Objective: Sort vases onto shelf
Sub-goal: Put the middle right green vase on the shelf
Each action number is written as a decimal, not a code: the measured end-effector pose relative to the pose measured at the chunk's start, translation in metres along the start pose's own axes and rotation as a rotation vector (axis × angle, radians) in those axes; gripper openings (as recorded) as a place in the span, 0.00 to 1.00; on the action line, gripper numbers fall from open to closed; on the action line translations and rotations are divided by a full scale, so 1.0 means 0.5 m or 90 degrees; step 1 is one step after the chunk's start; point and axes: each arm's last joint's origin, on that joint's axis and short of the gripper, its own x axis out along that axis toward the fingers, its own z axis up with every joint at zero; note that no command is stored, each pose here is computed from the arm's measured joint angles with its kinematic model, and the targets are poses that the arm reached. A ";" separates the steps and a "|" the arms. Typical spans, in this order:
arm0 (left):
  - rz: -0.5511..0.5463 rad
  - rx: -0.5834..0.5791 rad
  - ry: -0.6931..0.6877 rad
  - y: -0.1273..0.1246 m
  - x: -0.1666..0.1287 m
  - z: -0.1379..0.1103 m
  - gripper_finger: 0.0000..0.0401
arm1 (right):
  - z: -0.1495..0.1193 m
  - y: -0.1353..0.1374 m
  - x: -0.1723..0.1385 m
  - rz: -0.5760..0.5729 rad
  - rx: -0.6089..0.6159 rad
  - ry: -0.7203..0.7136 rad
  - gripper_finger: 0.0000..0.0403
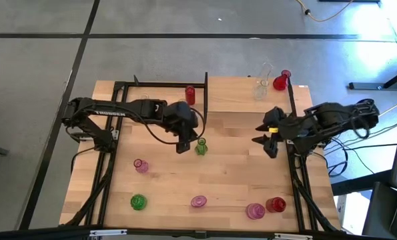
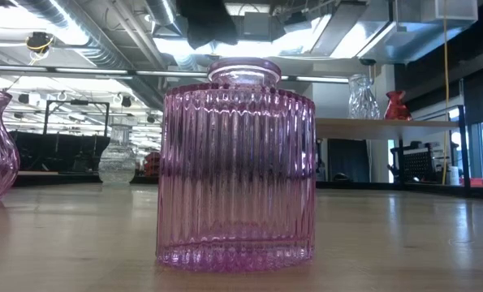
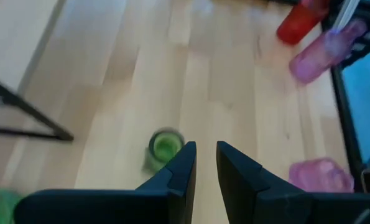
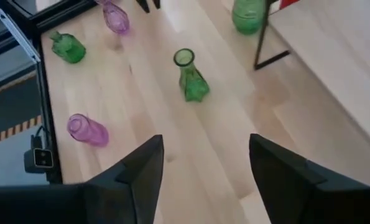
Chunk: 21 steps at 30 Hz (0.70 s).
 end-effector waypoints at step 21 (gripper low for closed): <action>0.025 -0.125 0.056 0.098 0.102 -0.051 0.44 | -0.054 0.017 0.134 0.108 0.089 -0.032 0.51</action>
